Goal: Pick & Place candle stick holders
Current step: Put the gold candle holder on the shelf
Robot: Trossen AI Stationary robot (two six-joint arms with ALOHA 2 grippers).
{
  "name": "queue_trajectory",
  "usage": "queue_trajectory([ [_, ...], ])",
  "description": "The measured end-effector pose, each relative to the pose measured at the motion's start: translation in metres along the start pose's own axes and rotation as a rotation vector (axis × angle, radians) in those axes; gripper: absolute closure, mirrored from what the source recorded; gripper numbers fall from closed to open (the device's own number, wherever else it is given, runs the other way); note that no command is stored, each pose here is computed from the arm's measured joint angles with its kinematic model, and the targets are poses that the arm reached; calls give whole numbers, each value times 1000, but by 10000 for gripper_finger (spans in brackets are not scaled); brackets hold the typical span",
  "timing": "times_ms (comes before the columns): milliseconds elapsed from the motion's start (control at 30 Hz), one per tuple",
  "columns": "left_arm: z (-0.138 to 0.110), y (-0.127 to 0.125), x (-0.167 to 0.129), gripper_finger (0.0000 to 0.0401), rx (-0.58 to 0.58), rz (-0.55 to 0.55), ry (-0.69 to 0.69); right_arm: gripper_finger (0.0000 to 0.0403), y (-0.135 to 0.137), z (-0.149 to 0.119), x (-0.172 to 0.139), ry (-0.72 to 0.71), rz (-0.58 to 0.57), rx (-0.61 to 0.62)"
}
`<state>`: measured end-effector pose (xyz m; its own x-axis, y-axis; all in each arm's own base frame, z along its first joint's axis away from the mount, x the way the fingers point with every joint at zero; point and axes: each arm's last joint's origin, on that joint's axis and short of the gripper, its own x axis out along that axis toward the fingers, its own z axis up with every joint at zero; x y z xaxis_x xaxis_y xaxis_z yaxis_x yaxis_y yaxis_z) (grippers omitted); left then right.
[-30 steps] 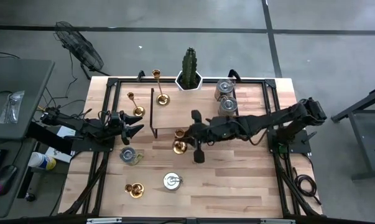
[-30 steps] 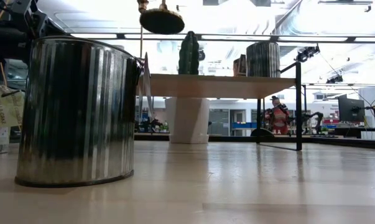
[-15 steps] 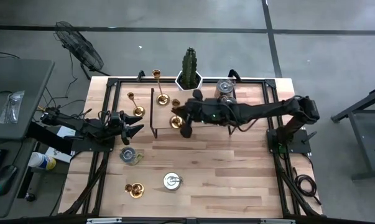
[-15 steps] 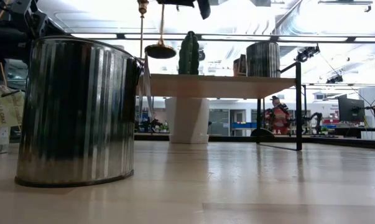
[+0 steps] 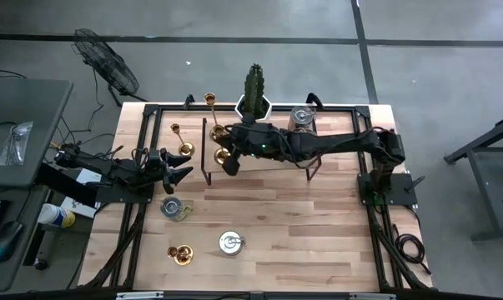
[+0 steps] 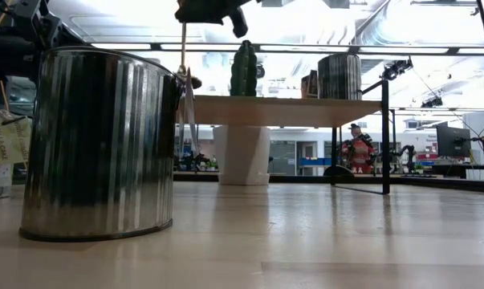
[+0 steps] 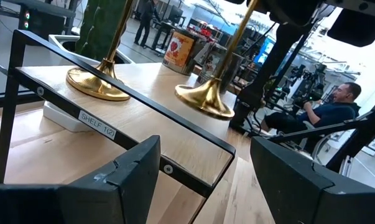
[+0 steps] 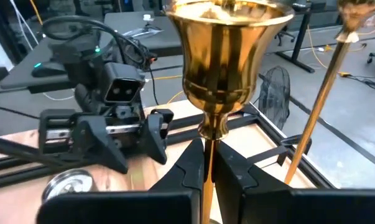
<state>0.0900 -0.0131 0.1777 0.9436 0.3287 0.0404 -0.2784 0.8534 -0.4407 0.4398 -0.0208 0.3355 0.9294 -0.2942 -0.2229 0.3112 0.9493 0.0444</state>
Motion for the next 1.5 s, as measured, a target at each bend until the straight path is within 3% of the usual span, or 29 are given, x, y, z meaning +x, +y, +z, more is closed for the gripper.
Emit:
queue_trajectory([
  [367,0,0,0,156,0,0,0,394,-2,-6,27,10,-47,3],
  [900,0,0,0,156,0,-1,0,394,-4,-5,27,-1,-94,103],
  [1500,0,0,0,156,0,0,0,394,-2,-16,36,13,-108,66],
])
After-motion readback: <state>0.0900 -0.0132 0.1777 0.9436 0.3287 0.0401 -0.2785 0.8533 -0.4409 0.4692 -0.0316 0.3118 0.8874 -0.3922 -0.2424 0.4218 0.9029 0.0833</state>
